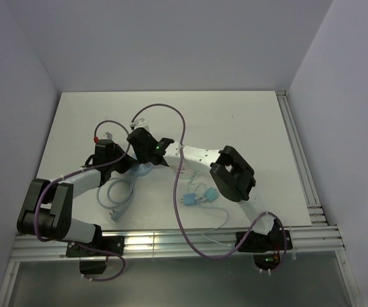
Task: Insert the plug
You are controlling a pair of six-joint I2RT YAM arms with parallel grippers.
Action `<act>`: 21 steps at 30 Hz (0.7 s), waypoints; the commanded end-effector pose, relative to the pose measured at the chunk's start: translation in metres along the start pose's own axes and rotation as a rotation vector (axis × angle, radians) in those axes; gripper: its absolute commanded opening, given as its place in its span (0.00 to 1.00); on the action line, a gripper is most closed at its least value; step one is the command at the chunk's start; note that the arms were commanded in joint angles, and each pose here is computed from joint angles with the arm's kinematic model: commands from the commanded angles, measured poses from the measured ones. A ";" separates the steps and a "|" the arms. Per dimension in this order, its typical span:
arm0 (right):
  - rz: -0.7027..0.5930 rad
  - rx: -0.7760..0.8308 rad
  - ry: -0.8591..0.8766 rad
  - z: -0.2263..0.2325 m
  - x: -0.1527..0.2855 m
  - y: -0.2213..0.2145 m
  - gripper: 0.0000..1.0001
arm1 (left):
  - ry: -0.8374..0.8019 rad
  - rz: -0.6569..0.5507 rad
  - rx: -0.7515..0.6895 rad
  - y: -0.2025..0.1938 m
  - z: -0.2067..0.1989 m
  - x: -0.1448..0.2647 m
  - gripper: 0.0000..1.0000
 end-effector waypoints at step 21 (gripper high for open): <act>0.165 0.035 0.062 -0.027 0.028 -0.012 0.65 | -0.003 -0.148 -0.015 0.022 -0.011 0.100 0.62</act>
Point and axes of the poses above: each gripper's point midway between its finger pads, its own x axis back along the fingers, its own z axis along the line the jaws close on, y = z × x, the point moved 2 cm from there along x, back along the fingers, and after that the axes turned 4 degrees about x, right-handed, at the moved point
